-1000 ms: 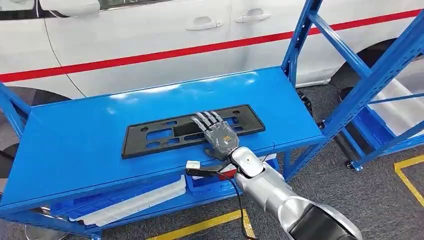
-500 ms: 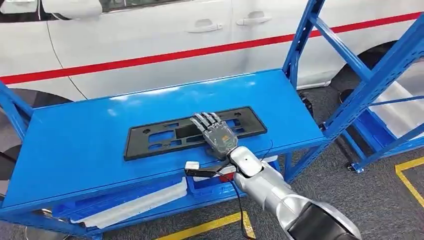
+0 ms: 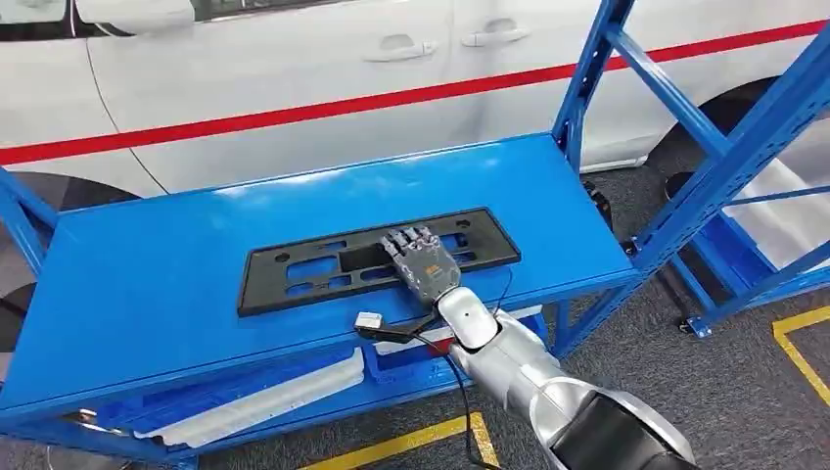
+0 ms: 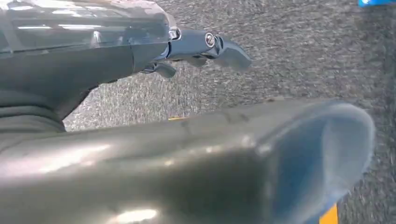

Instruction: Take the parts from the cabinet and place them on the table.

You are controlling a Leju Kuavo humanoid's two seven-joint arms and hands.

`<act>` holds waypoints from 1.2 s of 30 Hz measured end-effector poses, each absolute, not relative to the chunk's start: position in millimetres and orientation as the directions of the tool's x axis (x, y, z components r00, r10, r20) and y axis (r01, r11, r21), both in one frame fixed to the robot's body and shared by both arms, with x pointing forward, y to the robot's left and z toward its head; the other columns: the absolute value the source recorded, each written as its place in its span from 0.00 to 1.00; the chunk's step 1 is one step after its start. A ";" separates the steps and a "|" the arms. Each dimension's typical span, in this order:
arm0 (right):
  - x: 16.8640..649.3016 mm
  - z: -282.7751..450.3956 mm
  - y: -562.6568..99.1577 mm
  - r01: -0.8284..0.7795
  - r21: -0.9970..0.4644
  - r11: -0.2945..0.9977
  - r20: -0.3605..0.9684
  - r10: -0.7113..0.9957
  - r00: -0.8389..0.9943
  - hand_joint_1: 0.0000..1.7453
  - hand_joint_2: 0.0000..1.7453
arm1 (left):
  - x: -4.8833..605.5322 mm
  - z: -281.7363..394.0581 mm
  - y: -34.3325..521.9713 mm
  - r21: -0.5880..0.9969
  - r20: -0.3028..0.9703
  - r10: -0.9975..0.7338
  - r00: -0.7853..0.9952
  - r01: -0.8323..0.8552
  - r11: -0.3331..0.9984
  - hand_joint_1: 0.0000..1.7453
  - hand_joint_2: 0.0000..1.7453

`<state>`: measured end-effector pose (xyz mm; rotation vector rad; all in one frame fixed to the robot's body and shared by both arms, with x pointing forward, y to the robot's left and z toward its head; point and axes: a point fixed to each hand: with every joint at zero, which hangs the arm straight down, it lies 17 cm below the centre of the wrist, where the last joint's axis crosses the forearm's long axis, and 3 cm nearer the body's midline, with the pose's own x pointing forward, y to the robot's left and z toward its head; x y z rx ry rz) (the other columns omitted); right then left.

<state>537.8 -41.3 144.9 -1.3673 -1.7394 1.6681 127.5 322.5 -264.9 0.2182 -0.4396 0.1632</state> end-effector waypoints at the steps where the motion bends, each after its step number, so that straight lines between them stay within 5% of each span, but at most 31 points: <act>1: 537.2 144.2 -40.4 0.380 -0.909 -0.171 -0.347 0.815 -0.464 0.97 1.00 | 125.5 -265.3 322.5 0.174 0.436 0.110 0.893 -0.203 0.964 0.00 0.00; 25: 535.1 143.5 -29.5 0.380 -0.908 -0.175 -0.359 0.791 -0.495 0.99 1.00 | 134.0 -259.9 321.1 0.150 0.500 0.133 0.856 -0.237 0.960 0.00 0.00; 26: 535.1 143.7 -29.2 0.380 -0.908 -0.175 -0.360 0.790 -0.497 0.99 1.00 | 137.8 -257.7 321.8 0.151 0.521 0.124 0.844 -0.234 0.960 0.00 1.00; 32: 535.2 148.8 -28.9 0.350 -0.932 -0.091 -0.279 0.798 -0.534 0.99 1.00 | 144.7 -253.5 323.7 0.156 0.558 0.110 0.823 -0.234 0.960 0.00 1.00; 36: 531.3 180.7 -24.1 0.285 -0.939 0.193 -0.036 0.769 -0.638 0.99 1.00 | 148.0 -252.0 319.1 0.129 0.571 0.122 0.812 -0.236 0.963 0.00 1.00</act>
